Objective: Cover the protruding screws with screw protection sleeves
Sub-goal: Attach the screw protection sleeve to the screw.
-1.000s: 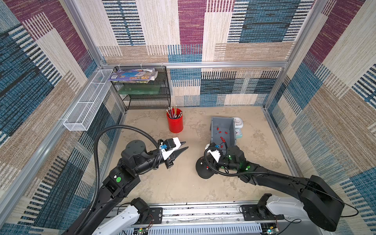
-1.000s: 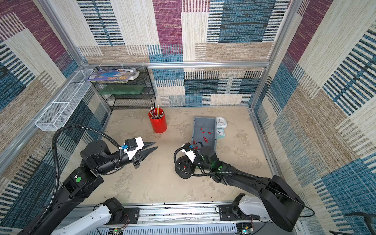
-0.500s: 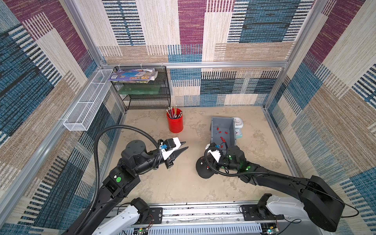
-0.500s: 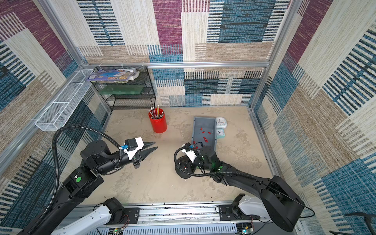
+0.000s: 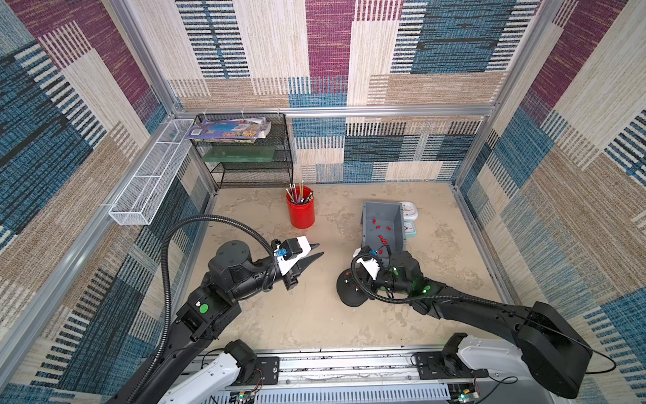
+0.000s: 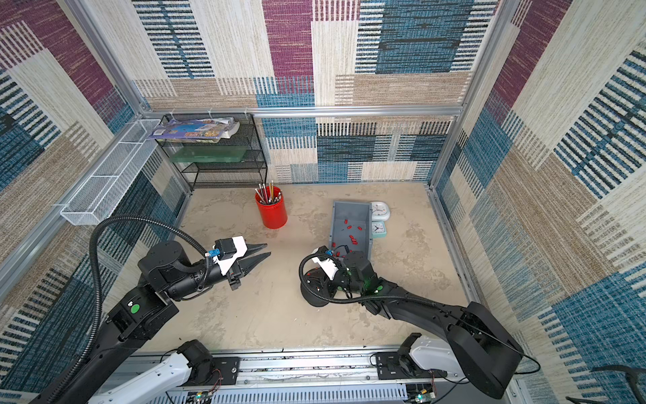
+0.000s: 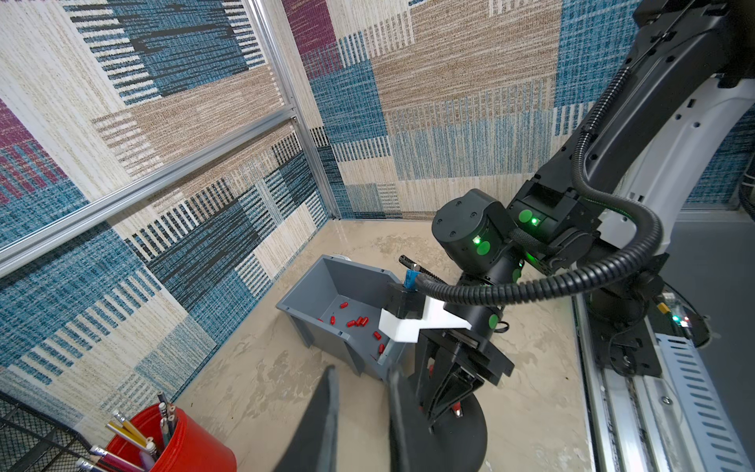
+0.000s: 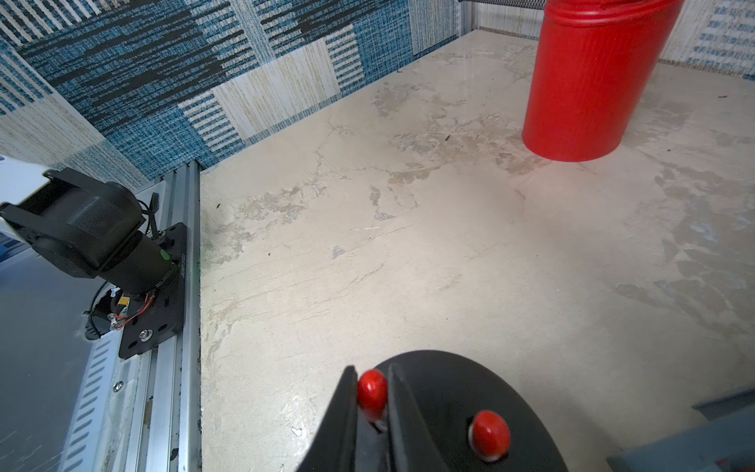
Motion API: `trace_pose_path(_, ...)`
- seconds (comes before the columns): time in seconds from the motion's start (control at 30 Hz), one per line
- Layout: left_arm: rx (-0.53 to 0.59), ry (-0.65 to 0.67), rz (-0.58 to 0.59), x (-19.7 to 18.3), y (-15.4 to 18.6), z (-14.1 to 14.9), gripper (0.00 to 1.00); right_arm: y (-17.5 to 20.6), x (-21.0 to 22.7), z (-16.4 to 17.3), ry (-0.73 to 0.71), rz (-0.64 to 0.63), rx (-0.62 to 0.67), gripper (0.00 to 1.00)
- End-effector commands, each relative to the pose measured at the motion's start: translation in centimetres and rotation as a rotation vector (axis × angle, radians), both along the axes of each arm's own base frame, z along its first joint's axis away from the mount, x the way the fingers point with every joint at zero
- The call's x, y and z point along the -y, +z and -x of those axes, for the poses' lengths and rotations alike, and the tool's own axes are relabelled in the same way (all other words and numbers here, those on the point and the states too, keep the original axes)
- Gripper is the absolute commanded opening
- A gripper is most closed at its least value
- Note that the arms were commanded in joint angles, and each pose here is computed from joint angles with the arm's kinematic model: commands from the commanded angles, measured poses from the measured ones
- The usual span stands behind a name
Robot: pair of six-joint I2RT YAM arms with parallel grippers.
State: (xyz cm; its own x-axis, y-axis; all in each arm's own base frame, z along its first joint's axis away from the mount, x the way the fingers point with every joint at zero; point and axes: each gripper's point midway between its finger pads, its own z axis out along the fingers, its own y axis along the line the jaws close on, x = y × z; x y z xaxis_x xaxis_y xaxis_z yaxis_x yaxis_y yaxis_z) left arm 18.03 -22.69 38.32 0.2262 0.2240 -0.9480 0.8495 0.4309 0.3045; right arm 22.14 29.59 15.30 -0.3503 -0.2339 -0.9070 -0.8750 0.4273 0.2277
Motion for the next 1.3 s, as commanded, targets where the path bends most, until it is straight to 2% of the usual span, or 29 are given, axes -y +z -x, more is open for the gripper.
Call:
trace_pose_path(0.0,0.026,-0.017,-0.004,0.0,0.4,0.3,0.22,0.5,-0.1,-0.1,0.0,-0.014,0.01,0.15)
trace_pose_path(1.27,0.026,-0.013,-0.009,-0.1,0.3,0.3,0.22,-0.2,-0.4,0.2,0.025,0.007,-0.008,0.16)
